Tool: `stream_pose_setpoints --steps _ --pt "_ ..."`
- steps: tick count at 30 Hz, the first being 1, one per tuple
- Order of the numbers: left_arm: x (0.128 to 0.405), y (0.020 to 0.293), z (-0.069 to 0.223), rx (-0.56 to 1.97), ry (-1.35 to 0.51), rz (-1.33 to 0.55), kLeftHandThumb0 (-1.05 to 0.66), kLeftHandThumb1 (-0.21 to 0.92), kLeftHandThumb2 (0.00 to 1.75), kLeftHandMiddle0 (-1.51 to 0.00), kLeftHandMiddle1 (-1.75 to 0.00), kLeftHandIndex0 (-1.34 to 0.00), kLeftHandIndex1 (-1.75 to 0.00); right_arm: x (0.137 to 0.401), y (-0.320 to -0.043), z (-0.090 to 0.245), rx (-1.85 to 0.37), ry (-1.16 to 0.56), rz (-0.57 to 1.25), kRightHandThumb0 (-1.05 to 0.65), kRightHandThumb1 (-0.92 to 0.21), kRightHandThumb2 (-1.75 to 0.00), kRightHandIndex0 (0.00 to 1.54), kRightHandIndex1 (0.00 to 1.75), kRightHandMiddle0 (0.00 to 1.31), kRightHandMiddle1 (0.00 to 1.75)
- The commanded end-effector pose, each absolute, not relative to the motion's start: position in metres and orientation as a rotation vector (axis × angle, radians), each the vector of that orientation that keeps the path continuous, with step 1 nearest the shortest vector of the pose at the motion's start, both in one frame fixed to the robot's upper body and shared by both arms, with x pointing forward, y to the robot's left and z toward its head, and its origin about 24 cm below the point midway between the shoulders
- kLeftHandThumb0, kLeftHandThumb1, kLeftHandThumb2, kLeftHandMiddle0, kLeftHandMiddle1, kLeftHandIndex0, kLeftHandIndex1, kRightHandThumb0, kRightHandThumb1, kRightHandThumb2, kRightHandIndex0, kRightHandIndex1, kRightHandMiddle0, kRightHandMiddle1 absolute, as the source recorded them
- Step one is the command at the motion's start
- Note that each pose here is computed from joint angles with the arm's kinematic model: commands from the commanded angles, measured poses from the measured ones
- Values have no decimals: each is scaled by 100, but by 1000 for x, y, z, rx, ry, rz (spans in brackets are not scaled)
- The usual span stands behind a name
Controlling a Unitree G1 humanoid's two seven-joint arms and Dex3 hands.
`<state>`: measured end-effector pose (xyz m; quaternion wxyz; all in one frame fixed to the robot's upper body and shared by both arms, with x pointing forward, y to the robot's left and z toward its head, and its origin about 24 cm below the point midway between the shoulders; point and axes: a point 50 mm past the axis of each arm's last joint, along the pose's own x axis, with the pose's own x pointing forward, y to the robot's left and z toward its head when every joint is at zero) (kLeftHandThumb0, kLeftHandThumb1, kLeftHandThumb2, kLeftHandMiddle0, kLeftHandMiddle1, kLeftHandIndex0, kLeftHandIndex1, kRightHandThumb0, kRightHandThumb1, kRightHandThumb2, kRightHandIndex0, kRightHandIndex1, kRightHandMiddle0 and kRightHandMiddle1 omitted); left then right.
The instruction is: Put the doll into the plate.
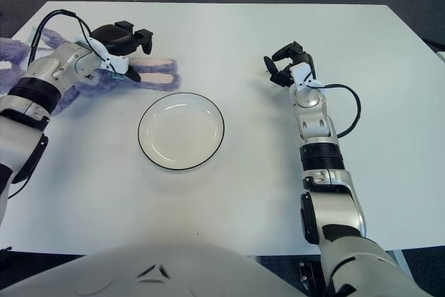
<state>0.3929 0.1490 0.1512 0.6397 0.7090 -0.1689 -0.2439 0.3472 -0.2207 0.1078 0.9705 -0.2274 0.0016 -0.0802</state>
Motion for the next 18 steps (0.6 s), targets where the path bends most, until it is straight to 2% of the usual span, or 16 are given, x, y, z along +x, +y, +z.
stream_pose_setpoints --steps 1,7,11,13,14,16,17,18 --pt "394 145 161 1625 -420 -546 -40 90 1 -22 -159 -12 -160 346 -222 107 -467 7 -163 -38 -76 -69 73 175 34 170" --pt "393 148 161 1647 -409 -572 -43 90 1 -22 -158 -12 -153 346 -222 107 -467 8 -161 -38 -76 -69 74 175 34 170" --pt "391 156 162 1677 -377 -611 -51 91 1 -23 -146 -10 -131 346 -223 107 -466 9 -159 -38 -76 -69 74 175 34 170" --pt "390 162 165 1708 -323 -639 -53 92 1 -23 -143 -10 -127 346 -222 107 -466 10 -158 -38 -76 -69 74 175 34 170" --pt "390 165 167 1729 -283 -657 -56 92 1 -22 -133 -8 -118 346 -222 107 -466 10 -158 -38 -76 -69 74 175 34 170" --pt "387 173 173 1734 -201 -680 -68 92 4 -30 -79 -14 -76 345 -222 106 -467 10 -157 -38 -76 -69 74 175 35 170" --pt "386 176 176 1724 -172 -683 -69 92 5 -31 -70 -15 -69 345 -222 106 -467 11 -157 -38 -76 -69 74 175 35 170" --pt "385 178 178 1717 -151 -686 -73 92 6 -33 -50 -16 -56 345 -221 106 -467 11 -156 -38 -76 -69 74 175 35 170"
